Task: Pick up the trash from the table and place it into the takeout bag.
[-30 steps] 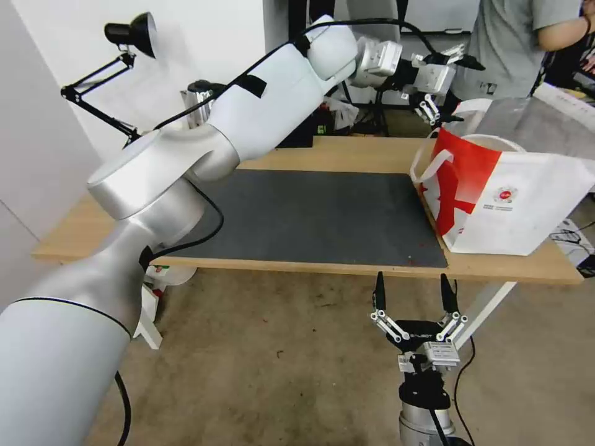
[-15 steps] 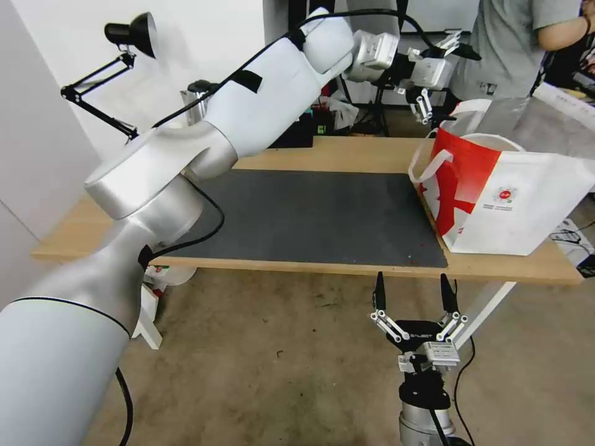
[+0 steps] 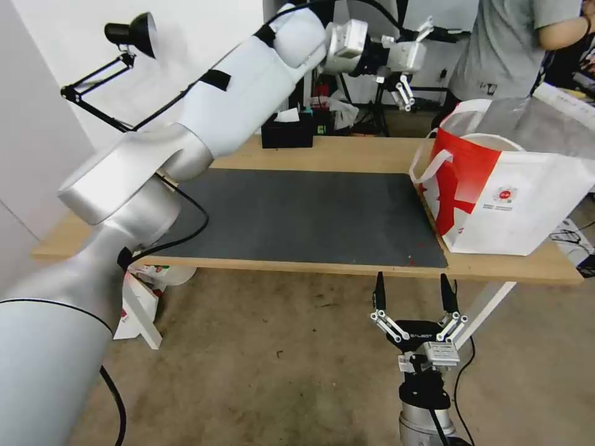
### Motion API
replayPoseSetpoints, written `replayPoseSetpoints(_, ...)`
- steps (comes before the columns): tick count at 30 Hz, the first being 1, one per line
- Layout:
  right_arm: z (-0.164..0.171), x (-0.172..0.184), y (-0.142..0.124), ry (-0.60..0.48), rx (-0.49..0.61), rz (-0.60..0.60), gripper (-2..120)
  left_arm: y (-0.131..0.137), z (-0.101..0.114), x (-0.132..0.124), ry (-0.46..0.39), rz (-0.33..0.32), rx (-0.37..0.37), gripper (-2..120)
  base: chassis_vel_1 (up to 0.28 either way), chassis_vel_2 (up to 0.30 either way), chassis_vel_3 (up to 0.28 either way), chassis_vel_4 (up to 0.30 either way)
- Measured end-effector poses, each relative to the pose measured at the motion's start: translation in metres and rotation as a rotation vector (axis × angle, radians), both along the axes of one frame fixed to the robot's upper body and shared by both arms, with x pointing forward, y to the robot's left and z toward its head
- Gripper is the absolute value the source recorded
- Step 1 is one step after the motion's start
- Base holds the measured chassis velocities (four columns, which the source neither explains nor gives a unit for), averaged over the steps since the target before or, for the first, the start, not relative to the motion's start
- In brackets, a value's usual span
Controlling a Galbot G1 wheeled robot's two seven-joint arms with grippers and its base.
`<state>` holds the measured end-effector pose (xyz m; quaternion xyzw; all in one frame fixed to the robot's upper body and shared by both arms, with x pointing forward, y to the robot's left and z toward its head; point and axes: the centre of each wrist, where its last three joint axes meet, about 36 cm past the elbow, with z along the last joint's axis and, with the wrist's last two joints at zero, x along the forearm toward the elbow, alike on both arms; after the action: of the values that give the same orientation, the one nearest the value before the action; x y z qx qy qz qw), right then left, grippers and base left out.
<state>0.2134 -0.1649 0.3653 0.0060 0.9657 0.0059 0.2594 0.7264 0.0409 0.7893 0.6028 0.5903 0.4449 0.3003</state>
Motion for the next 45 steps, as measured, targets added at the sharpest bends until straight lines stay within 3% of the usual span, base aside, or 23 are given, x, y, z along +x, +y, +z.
replayPoseSetpoints(8, 0.0, 0.0, 0.0, 0.0, 0.0, 0.0, 100, 0.038, -0.019, 0.002, 0.064, 0.037, -0.043, 100, 0.0, 0.0, 0.0, 0.0)
replayPoseSetpoints(21, 0.0, 0.0, 0.0, 0.0, 0.0, 0.0, 100, 0.094, -0.046, -0.005, 0.153, 0.095, -0.171, 100, 0.0, 0.0, 0.0, 0.0)
replayPoseSetpoints(31, 0.0, 0.0, 0.0, 0.0, 0.0, 0.0, 100, 0.122, -0.065, -0.011, 0.21, 0.146, -0.287, 100, 0.0, 0.0, 0.0, 0.0)
replayPoseSetpoints(45, 0.0, 0.0, 0.0, 0.0, 0.0, 0.0, 100, 0.165, -0.091, -0.041, 0.305, 0.249, -0.502, 100, 0.0, 0.0, 0.0, 0.0)
